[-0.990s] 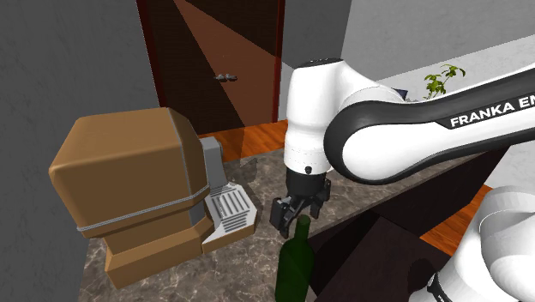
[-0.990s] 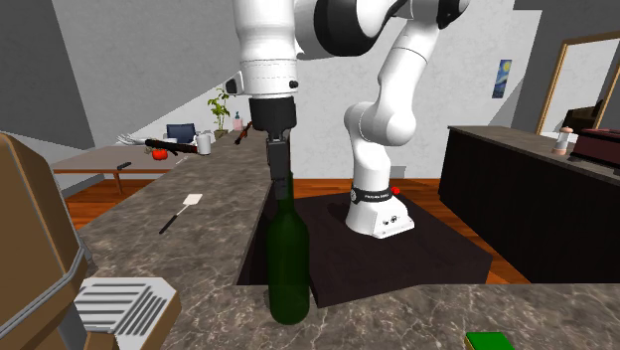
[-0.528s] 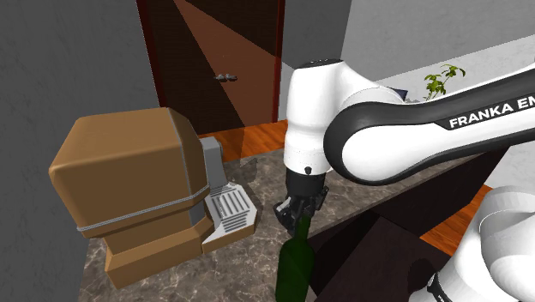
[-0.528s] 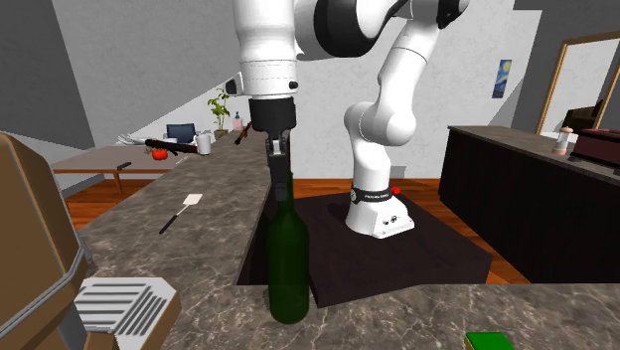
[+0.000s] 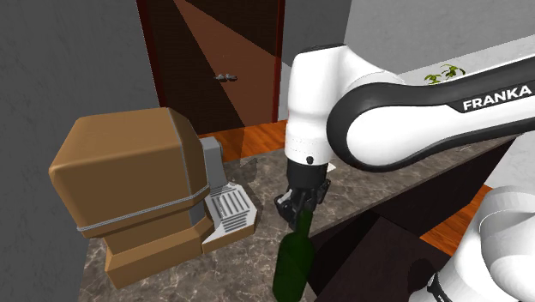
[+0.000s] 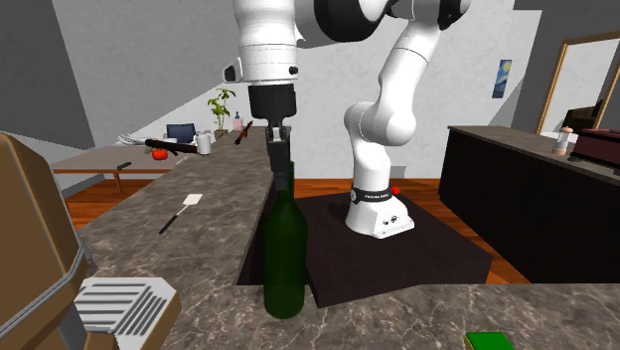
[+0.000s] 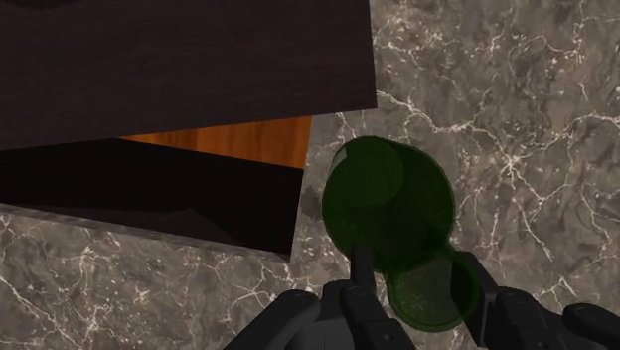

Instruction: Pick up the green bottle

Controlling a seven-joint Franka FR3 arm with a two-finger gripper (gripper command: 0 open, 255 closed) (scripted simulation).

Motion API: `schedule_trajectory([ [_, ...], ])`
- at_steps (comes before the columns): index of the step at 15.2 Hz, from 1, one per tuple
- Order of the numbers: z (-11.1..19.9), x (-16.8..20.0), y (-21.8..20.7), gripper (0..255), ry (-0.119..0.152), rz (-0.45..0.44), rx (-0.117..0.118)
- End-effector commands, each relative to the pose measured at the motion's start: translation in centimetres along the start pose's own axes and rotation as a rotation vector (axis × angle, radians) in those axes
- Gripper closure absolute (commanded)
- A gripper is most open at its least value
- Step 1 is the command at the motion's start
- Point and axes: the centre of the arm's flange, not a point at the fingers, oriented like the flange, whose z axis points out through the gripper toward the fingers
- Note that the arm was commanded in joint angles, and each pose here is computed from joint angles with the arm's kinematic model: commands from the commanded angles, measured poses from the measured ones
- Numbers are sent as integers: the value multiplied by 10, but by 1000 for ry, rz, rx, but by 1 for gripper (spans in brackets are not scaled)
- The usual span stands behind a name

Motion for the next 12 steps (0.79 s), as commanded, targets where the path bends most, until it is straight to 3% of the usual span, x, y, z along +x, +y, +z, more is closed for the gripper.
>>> schedule_trajectory([
  [1,-10,0,0,255,0,0,0],
  [12,-59,-3,0,255,0,0,0],
])
